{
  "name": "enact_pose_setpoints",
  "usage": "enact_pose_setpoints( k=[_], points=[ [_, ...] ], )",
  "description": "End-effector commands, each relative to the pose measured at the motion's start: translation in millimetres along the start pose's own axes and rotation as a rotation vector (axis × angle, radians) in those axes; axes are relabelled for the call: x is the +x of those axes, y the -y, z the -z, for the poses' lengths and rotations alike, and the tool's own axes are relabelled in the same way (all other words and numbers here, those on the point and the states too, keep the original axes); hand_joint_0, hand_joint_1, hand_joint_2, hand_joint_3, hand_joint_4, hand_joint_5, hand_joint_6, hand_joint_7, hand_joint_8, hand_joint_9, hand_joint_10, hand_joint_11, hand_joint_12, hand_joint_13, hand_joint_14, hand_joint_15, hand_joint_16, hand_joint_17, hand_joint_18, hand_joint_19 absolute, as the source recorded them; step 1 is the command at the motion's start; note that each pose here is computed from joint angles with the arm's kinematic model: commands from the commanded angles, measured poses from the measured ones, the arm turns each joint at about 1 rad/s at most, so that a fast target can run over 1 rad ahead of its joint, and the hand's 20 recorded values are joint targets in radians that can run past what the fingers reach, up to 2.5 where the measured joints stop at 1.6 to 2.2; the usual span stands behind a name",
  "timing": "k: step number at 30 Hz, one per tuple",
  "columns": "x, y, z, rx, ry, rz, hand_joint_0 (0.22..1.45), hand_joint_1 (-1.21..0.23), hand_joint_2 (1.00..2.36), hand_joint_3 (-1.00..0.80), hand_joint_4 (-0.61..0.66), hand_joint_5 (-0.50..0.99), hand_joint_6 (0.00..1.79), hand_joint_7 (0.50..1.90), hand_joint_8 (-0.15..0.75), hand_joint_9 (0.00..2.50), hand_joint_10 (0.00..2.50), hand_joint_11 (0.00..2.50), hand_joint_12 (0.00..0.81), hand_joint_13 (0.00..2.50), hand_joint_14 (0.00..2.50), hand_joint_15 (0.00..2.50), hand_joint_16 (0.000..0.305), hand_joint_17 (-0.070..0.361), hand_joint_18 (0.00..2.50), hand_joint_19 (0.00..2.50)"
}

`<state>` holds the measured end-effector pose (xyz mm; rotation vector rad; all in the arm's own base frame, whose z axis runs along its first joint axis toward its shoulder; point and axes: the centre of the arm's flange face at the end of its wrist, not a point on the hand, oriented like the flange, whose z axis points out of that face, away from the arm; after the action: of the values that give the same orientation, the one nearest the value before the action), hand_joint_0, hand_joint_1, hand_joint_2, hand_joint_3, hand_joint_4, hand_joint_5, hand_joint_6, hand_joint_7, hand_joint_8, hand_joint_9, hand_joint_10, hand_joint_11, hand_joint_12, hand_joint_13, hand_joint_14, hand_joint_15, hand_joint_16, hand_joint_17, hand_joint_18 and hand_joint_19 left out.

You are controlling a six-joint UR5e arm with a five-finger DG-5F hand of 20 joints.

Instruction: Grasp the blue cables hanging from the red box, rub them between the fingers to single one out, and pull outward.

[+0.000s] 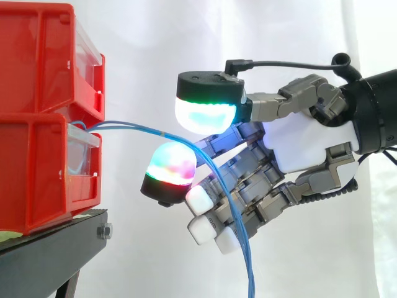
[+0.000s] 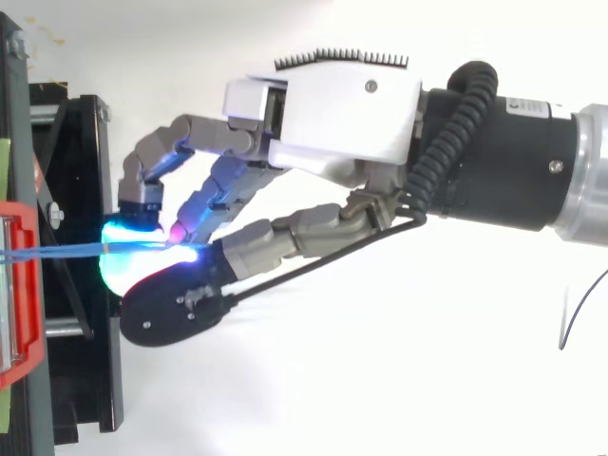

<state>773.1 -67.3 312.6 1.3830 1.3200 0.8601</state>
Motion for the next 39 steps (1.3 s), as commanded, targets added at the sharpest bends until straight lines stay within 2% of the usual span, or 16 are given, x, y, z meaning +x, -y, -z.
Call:
enact_pose_setpoints(
  k=[1, 3, 11, 15, 19, 23, 28, 32, 39],
  points=[
    [-5.3, 0.0, 0.7, 0.005, 0.035, 0.003, 0.55, -0.67, 1.00, -0.48, 0.19, -0.16, 0.82, 0.96, 0.316, 0.89, 0.01, 0.40, 0.391, 0.83, 0.02, 0.48, 0.045, 0.102, 0.66, 0.49],
    [-6.8, 0.1, 0.7, 0.006, 0.050, 0.003, 0.56, -0.68, 1.00, -0.47, 0.18, -0.16, 0.83, 0.96, 0.315, 0.89, 0.01, 0.41, 0.389, 0.83, 0.02, 0.49, 0.045, 0.100, 0.66, 0.49],
    [-9.2, 0.7, -0.2, 0.004, 0.078, 0.006, 0.54, -0.67, 1.00, -0.50, 0.20, -0.15, 0.83, 0.96, 0.319, 0.91, 0.01, 0.42, 0.395, 0.85, 0.02, 0.49, 0.045, 0.102, 0.68, 0.50],
    [-4.3, -0.2, 0.7, 0.003, 0.101, 0.008, 0.54, -0.67, 1.00, -0.50, 0.20, -0.15, 0.83, 0.95, 0.321, 0.91, 0.01, 0.42, 0.399, 0.85, 0.02, 0.49, 0.045, 0.102, 0.68, 0.50],
    [-1.9, -0.4, 0.7, -0.001, 0.111, 0.007, 0.54, -0.68, 1.00, -0.50, 0.20, -0.15, 0.83, 0.96, 0.319, 0.91, 0.01, 0.42, 0.395, 0.86, 0.02, 0.49, 0.045, 0.102, 0.69, 0.50],
    [8.7, -3.3, 0.1, -0.020, 0.104, 0.004, 0.55, -0.68, 1.00, -0.50, 0.20, -0.15, 0.83, 0.95, 0.323, 0.91, 0.01, 0.42, 0.394, 0.86, 0.02, 0.49, 0.045, 0.102, 0.69, 0.50],
    [20.8, -5.0, 1.2, -0.025, 0.086, 0.006, 0.56, -0.71, 1.00, -0.47, 0.20, -0.15, 0.83, 0.99, 0.322, 0.92, 0.01, 0.42, 0.391, 0.86, 0.02, 0.50, 0.044, 0.099, 0.69, 0.50],
    [34.9, -6.5, 3.2, -0.028, 0.068, 0.006, 0.59, -0.73, 1.01, -0.40, 0.19, -0.15, 0.85, 1.01, 0.317, 0.92, 0.01, 0.43, 0.383, 0.86, 0.02, 0.49, 0.043, 0.097, 0.69, 0.50],
    [46.6, -8.8, 5.4, -0.033, 0.051, -0.021, 0.60, -0.75, 1.02, -0.24, 0.12, -0.16, 0.89, 1.03, 0.313, 0.92, 0.01, 0.44, 0.380, 0.87, 0.02, 0.50, 0.043, 0.096, 0.70, 0.50]
  ],
)
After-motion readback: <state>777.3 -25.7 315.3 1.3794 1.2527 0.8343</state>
